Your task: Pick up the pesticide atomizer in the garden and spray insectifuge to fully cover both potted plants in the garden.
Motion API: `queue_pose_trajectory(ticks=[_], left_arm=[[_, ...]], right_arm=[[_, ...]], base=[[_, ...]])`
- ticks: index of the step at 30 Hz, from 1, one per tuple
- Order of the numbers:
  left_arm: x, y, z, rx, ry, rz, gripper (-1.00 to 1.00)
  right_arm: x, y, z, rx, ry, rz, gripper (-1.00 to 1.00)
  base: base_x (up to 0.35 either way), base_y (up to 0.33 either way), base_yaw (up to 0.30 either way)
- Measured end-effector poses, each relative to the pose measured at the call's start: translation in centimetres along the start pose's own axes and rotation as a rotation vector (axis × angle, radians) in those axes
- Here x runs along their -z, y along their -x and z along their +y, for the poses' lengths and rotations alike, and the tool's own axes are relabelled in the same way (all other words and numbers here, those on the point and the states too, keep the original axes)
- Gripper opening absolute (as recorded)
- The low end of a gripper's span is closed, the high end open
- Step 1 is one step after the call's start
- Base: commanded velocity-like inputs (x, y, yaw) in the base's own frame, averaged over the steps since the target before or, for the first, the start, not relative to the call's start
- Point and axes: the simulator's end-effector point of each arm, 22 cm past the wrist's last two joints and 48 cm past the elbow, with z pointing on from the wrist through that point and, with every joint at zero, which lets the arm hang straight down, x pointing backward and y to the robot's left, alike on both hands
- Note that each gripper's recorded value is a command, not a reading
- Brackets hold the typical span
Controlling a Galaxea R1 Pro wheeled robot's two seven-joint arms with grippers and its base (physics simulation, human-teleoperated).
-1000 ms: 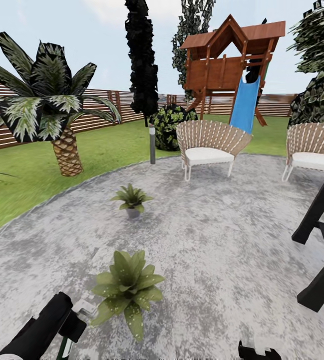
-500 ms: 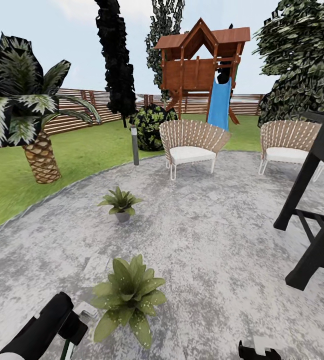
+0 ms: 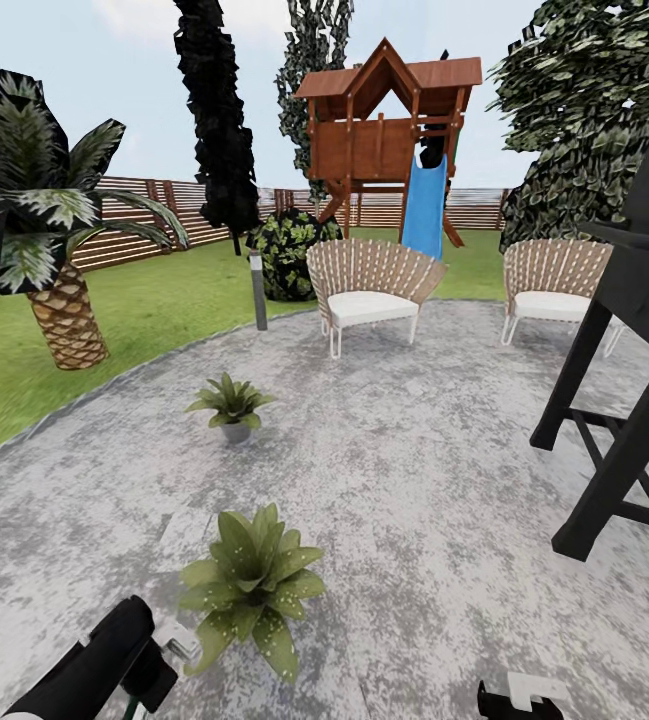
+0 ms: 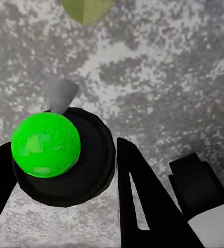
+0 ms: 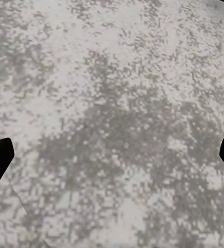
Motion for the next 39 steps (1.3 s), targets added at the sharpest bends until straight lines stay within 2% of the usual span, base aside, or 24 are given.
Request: queue_pose_trajectory(ticks=[3, 10, 21, 24, 26, 27, 30, 36, 39], left_arm=[[-0.2, 0.7, -1.1, -0.018, -0.014, -0.015, -1.00], [-0.5, -0.4, 0.7, -0.007, 0.004, -0.010, -1.00], [-0.4, -0.1, 0.4, -0.004, 0.001, -0.014, -1.00], [-0.4, 0.1, 0.7, -0.006, 0.024, -0.015, -1.00], [-0.9, -0.7, 0.9, -0.006, 0.038, 0.004, -1.00], [-2.1, -2.1, 0.6, -0.011, 0.024, 0.028, -1.00], [-2.6, -2.2, 0.8, -0.030, 0.019, 0.006, -1.00], [-2.6, -1.4, 0.7, -0.017, 0.003, -0.036, -1.00], [-2.8, -0.5, -0.7, -0.027, -0.018, -0.053, -1.00]], right_arm=[[0.0, 0.0, 0.0, 0.000, 0.000, 0.000, 1.00], [0.0, 0.0, 0.0, 0.000, 0.001, 0.001, 1.00], [0.0, 0.0, 0.0, 0.000, 0.002, 0.000, 1.00], [0.0, 0.0, 0.0, 0.000, 0.002, 0.001, 1.00], [0.0, 0.0, 0.0, 0.000, 0.001, 0.000, 1.00], [0.0, 0.0, 0.0, 0.000, 0.000, 0.000, 1.00], [0.0, 0.0, 0.0, 0.001, 0.000, 0.000, 1.00], [0.0, 0.0, -0.1, 0.006, 0.001, -0.001, 1.00], [0.0, 0.0, -0.2, 0.007, 0.001, -0.002, 1.00]], base=[[0.000, 0.000, 0.000], [-0.123, 0.042, -0.123], [-0.060, 0.292, -0.291], [-0.095, 0.325, -0.203], [-0.031, 0.066, -0.021], [-0.005, 0.010, -0.003], [-0.002, 0.004, -0.001], [0.000, 0.000, 0.000], [0.000, 0.000, 0.000]])
